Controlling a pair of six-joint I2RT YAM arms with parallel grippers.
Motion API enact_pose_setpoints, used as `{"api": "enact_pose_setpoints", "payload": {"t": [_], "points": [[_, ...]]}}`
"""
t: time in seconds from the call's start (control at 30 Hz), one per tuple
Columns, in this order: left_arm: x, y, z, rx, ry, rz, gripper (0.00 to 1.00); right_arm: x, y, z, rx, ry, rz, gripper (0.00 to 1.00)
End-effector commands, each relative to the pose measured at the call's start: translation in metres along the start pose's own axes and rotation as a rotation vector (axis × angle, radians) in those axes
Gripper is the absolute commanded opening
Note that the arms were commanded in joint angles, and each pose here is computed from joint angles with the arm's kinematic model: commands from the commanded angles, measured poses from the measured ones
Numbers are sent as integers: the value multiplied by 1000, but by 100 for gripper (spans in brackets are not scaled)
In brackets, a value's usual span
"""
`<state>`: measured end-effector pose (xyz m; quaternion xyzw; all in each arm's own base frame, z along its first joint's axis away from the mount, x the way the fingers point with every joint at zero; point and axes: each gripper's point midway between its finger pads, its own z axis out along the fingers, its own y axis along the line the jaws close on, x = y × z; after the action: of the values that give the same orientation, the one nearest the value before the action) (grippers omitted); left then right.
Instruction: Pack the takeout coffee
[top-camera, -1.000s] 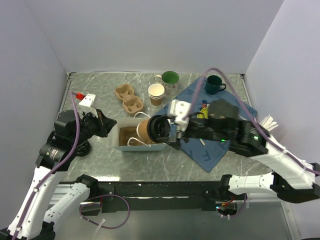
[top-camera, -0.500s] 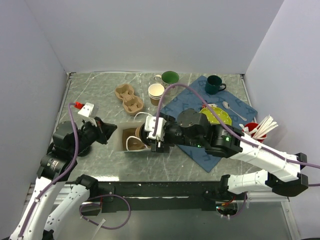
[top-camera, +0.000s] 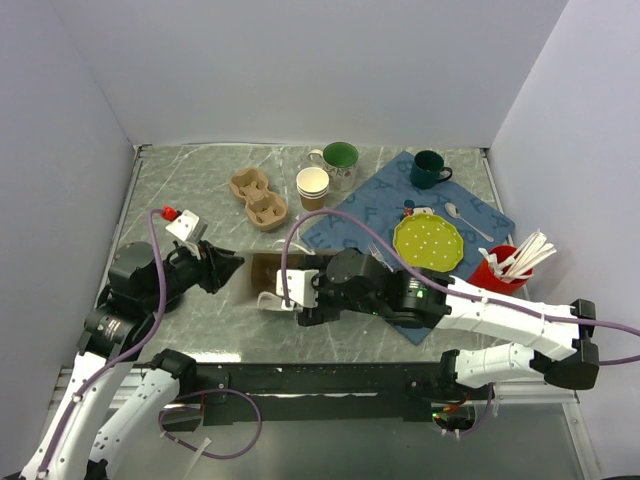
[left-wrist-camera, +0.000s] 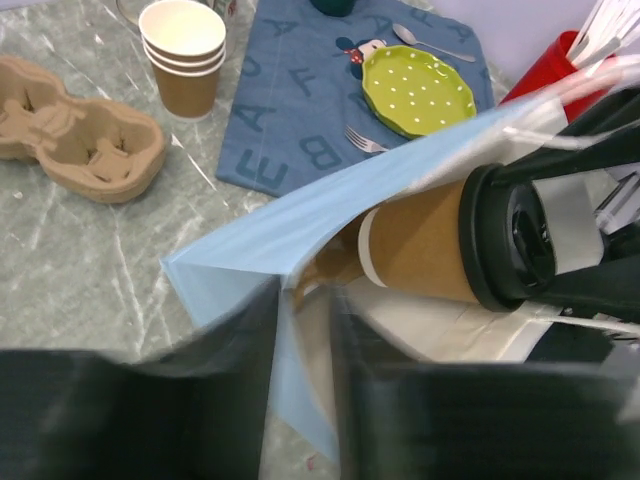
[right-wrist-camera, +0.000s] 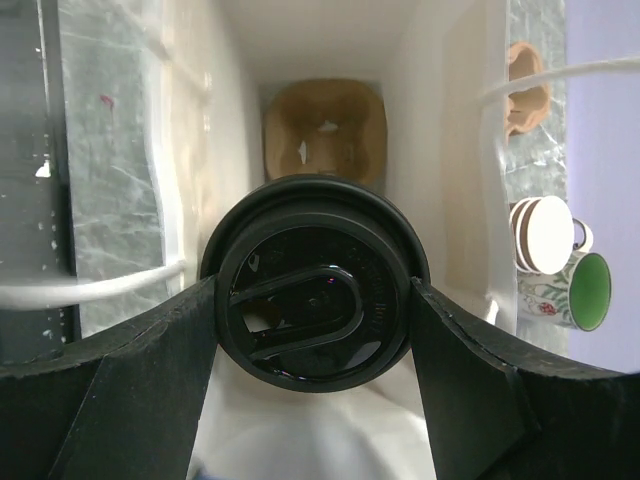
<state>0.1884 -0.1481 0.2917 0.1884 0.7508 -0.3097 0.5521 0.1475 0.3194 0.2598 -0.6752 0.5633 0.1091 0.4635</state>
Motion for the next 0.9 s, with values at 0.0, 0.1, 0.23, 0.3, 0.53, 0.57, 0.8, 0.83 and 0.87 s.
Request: {"api": "enact_pose_setpoints", "payload": {"t": [0.0, 0.1, 0.23, 0.3, 0.53, 0.57, 0.8, 0.83, 0.87], "points": [[-9, -2, -1, 9, -8, 31, 41, -2, -6, 8, 64, 5, -23, 60], [-13, 1, -2, -25, -23, 7, 45, 1, -8, 13, 97, 15, -32, 59], [-10, 15, -5, -127, 23, -77, 52, -7, -7, 18, 86, 6, -31, 59], [-1, 16, -4, -137, 81, -113, 55, -7, -8, 23, 90, 19, -28, 59], [7, 20, -17, -211, 116, -192, 58, -9, -11, 30, 108, 28, -15, 59], [7, 18, -18, -206, 113, -200, 59, -8, -11, 30, 109, 30, -14, 59], [9, 6, -17, -154, 110, -268, 56, 0, 1, 28, 74, 22, -6, 58], [10, 5, -15, -141, 111, -264, 53, 1, 2, 29, 66, 23, -3, 58], [10, 2, -14, -120, 111, -251, 51, 1, 3, 29, 66, 23, -8, 58]]}}
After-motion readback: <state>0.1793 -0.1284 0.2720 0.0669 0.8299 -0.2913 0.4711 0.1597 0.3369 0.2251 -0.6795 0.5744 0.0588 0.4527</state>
